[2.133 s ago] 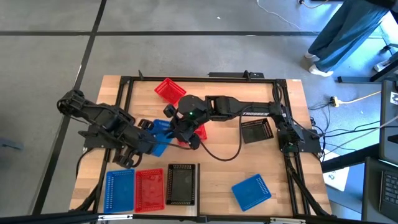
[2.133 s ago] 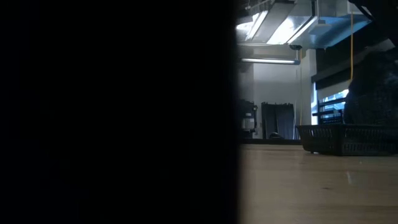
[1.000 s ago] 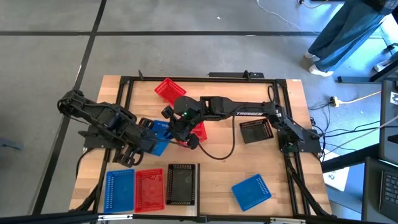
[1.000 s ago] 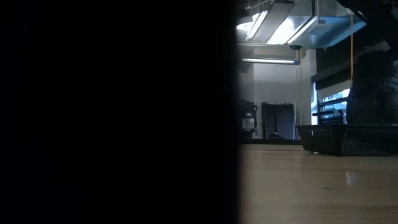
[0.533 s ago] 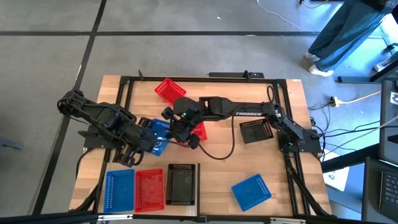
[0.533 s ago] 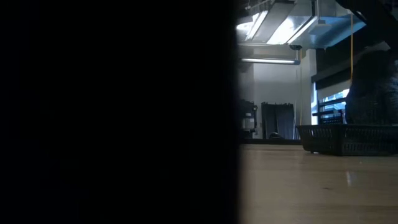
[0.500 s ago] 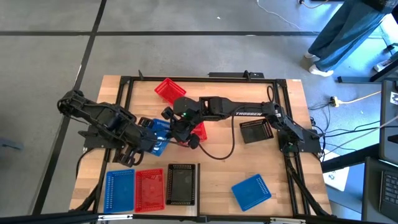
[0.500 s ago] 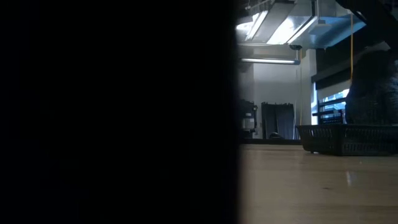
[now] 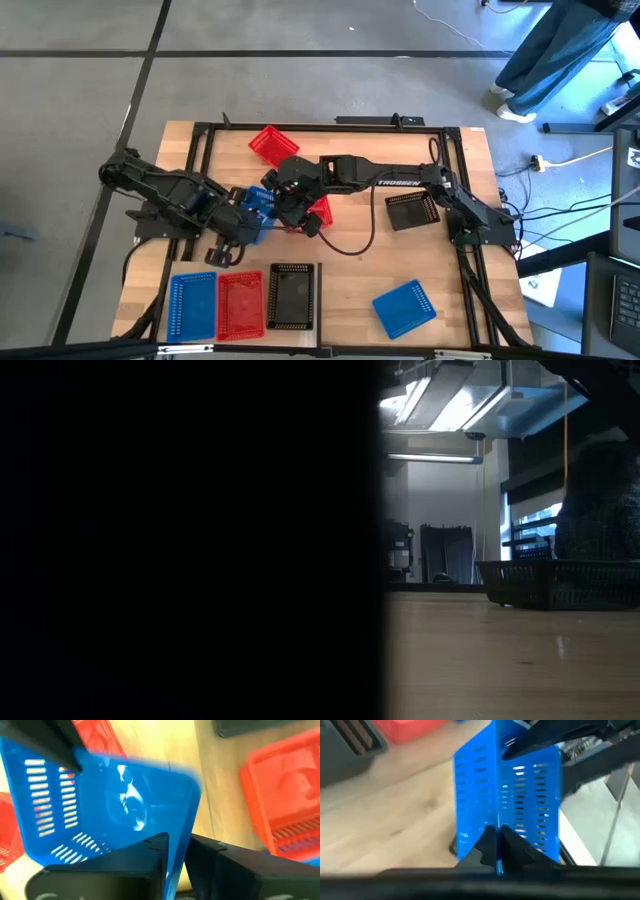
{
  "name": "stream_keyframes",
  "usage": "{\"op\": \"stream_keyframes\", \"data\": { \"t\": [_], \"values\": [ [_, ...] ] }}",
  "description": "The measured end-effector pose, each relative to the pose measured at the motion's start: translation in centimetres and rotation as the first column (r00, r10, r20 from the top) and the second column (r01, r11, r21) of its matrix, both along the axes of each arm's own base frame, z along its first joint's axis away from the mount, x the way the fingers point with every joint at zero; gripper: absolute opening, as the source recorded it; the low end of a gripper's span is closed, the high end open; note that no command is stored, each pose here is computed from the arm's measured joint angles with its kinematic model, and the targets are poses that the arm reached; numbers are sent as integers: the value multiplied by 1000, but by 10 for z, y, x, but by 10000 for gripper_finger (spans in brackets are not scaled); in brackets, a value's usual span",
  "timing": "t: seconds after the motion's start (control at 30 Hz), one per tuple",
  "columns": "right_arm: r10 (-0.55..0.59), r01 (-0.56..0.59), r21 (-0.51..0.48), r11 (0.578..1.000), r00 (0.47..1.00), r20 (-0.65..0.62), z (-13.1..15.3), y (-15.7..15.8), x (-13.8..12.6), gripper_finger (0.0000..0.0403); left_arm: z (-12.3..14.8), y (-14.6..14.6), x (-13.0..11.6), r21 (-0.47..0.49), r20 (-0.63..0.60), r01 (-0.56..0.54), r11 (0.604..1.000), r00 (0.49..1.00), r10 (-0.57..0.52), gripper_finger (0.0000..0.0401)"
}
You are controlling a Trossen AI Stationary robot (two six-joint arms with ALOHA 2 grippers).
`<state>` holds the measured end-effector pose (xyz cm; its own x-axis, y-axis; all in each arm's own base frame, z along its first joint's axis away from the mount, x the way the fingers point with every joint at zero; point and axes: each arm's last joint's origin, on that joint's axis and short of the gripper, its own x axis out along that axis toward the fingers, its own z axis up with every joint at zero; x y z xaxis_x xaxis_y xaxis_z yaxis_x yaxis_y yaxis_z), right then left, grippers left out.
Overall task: Stack baskets on shelf by color
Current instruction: Stack the left blue bin on top of the other blue bin on the shelf
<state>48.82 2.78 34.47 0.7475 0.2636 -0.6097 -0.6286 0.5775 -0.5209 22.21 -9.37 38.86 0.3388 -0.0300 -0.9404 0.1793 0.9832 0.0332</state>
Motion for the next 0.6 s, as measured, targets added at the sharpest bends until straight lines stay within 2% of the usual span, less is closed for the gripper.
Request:
{"op": "stream_keyframes", "data": {
  "t": [0.13,0.37,0.6],
  "values": [
    [-51,50,-41,998,998,-26,-3,-2,-1,1,-2,0,4,10,-2,-9,1000,1000,10,63],
    [-106,99,-101,990,991,-77,-7,-3,-5,0,-1,1,7,-15,20,-46,999,999,47,60],
    [-167,151,-161,975,982,-91,-8,-6,-6,0,1,4,5,13,57,-164,986,985,163,60]
  ]
}}
